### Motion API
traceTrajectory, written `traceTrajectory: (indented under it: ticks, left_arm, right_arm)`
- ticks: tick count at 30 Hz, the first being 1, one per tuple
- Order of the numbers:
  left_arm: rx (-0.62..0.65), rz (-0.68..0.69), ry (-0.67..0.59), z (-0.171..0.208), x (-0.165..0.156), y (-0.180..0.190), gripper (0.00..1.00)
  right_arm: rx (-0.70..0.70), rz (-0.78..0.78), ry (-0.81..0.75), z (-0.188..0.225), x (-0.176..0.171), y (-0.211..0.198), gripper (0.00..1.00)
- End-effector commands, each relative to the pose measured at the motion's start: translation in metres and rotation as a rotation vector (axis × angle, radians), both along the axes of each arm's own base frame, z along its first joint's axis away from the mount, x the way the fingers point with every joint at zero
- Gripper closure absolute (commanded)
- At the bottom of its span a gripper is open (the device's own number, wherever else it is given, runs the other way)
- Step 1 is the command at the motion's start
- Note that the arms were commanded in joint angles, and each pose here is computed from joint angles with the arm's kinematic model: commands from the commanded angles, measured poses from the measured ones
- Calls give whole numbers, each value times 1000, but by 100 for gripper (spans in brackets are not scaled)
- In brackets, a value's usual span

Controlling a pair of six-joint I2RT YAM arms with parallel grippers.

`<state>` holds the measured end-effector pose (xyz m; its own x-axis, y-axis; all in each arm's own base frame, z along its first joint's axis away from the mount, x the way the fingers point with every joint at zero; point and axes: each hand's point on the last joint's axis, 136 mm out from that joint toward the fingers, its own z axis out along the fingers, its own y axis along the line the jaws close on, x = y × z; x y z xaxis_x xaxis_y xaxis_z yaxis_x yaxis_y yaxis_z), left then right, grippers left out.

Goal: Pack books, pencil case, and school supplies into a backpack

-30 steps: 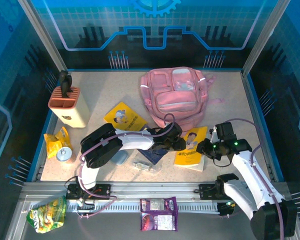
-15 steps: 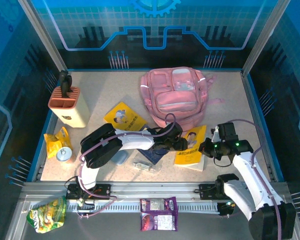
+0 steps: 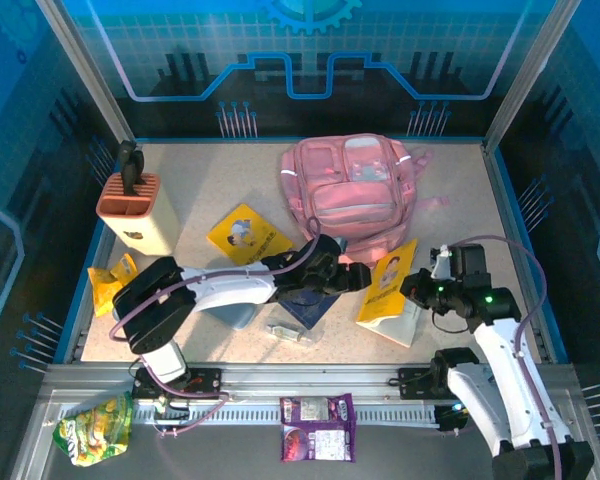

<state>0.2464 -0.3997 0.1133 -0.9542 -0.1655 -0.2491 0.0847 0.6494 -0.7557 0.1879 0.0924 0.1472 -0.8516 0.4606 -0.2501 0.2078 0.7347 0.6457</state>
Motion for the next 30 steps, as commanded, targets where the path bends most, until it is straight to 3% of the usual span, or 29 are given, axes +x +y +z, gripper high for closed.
traceTrajectory:
  ticks: [1,16,22,30]
  left_arm:
    - [-122,36,30,21,-1,2,24]
    - [-319,128,94,31,11,13,14]
    - [-369,127,47,50,19,9,13]
    - [-409,158,27,50,26,14,25]
  right_arm:
    - [91,28,-113,43,8,11,100]
    - [255,110,-287,125,15,35,100]
    - [342,151,-305,108,42,51,100]
    - [249,147,-218,57,43,39,100]
